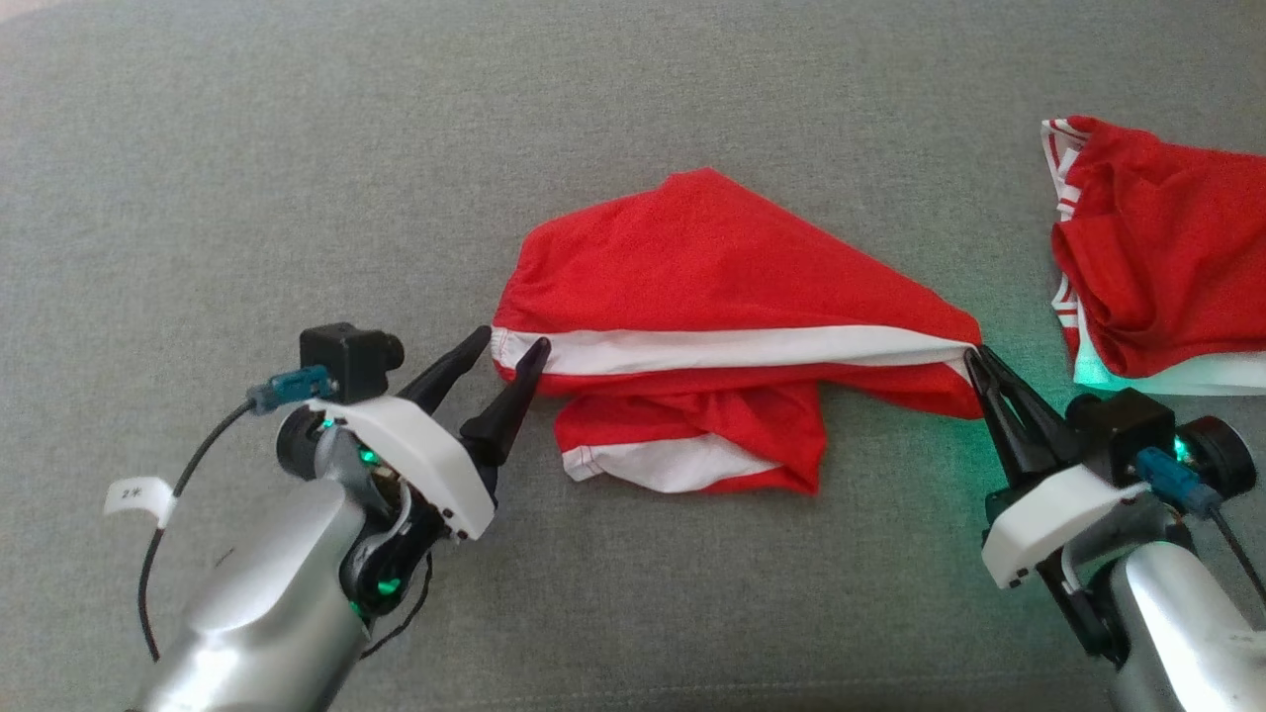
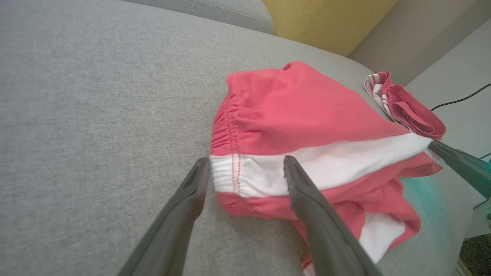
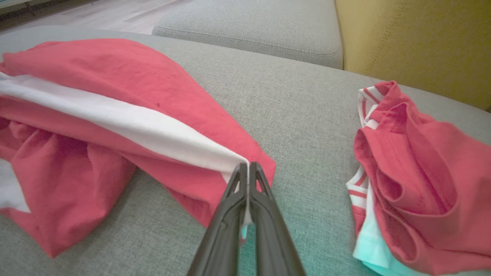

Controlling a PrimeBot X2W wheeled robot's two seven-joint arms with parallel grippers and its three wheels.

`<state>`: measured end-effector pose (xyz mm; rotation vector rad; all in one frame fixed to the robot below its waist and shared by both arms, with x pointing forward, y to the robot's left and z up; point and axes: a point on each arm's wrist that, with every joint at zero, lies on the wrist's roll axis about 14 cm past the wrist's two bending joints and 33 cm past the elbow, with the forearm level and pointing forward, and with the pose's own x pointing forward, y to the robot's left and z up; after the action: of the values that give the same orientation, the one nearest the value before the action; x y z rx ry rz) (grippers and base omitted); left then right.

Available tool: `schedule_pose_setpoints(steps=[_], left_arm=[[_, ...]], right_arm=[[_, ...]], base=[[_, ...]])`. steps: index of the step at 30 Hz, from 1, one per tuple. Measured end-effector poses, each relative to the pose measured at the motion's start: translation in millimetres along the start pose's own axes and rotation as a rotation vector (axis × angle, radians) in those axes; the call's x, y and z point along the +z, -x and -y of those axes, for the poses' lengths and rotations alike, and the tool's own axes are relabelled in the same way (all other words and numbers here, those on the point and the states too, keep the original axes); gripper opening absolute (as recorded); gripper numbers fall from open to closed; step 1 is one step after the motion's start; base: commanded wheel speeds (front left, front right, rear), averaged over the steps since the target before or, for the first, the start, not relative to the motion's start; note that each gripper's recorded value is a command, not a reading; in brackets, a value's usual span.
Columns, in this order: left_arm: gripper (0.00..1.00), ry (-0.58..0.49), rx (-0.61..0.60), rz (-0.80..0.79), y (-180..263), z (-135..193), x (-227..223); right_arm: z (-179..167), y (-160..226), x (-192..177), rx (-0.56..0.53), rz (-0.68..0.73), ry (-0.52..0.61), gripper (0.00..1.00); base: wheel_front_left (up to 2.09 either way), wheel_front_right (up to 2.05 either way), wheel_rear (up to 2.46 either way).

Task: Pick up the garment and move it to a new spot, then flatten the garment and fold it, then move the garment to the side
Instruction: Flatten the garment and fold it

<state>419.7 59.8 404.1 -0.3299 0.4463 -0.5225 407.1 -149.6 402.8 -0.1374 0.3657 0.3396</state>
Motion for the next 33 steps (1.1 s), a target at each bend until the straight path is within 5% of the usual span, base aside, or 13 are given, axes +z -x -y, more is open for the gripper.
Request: schedule_pose_setpoints(steps=[4,5,6,7,8,19,25,33], left_arm=[[1.00,0.000,-0.015,0.000,-3,4,1],[0.75,0.001,-0.018,-0.004,-3,5,0],[0.75,0.005,-0.019,-0.002,-3,5,0],[0.31,0.006,-0.017,-0.004,-3,4,-1],[0.00,0.008,-0.018,-0.008,-2,4,-2],[0.00,-0.029,-0.025,0.054,6,4,13],[0.00,-0.149,-0.061,0.163,10,18,57],[0.00,-0.378,-0.071,0.403,33,55,167]], right_arm=[[0,0,-2,0.000,-0.006,-0.001,0.00],[0,0,-2,0.001,-0.005,-0.001,0.00],[0,0,-2,0.001,-0.006,-0.001,0.00],[-1,0,-2,0.001,-0.006,-0.001,0.00],[-1,0,-2,0.002,-0.005,0.000,0.00],[5,-4,25,-0.002,0.068,0.033,0.00],[26,0,100,-0.015,0.241,0.183,0.00],[28,31,216,-0.012,0.462,0.411,0.00]], base=[[0.00,0.00,0.00],[0.00,0.00,0.00],[0.00,0.00,0.00],[0.00,0.00,0.00],[0.00,0.00,0.00],[0.00,0.00,0.00],[0.00,0.00,0.00],[0.00,0.00,0.00]])
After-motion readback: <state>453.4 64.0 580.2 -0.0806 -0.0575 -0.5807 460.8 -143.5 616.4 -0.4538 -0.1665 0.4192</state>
